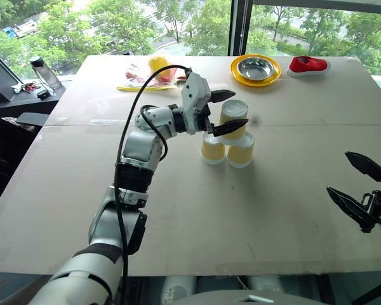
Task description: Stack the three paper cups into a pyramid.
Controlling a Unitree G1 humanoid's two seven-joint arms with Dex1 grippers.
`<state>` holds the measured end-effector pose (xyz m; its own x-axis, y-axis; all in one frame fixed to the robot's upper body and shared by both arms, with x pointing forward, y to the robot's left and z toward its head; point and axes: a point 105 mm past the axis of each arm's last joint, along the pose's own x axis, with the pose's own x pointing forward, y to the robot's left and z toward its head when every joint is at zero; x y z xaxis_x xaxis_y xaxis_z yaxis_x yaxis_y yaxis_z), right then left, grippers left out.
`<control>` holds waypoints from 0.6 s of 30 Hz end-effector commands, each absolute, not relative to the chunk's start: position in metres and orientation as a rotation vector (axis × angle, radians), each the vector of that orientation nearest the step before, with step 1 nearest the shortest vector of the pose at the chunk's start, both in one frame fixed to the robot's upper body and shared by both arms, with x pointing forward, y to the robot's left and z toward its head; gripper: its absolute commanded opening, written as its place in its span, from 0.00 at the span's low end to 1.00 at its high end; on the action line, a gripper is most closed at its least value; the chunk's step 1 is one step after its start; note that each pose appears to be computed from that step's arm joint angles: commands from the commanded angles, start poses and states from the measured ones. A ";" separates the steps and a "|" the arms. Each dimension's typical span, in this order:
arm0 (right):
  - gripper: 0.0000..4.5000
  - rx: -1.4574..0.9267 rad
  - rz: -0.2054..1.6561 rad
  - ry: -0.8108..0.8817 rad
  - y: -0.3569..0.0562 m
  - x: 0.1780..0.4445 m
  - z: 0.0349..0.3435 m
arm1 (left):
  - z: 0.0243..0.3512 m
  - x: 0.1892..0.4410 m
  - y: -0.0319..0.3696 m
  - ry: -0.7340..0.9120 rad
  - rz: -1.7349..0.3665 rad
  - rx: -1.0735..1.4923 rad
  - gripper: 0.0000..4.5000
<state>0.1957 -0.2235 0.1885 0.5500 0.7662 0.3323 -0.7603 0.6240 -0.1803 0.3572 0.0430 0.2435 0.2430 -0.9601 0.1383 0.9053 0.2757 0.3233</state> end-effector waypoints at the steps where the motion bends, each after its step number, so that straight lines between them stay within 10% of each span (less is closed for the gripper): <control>1: 1.00 -0.048 0.905 -0.424 -0.225 0.194 0.195 | 0.287 0.334 0.045 -0.546 -1.344 0.143 1.00; 9: 1.00 -0.030 0.909 -0.385 -0.232 0.201 0.178 | 0.296 0.308 0.089 -0.558 -1.241 0.128 1.00; 18: 1.00 -0.056 0.915 -0.263 -0.249 0.199 0.136 | 0.169 0.256 0.172 -0.051 -0.920 0.181 1.00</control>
<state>0.2022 -0.2461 0.1353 0.5893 0.7789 0.2145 -0.7762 0.6195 -0.1171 0.2638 0.1676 0.1665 0.5756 -0.8176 -0.0149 0.8131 0.5703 0.1169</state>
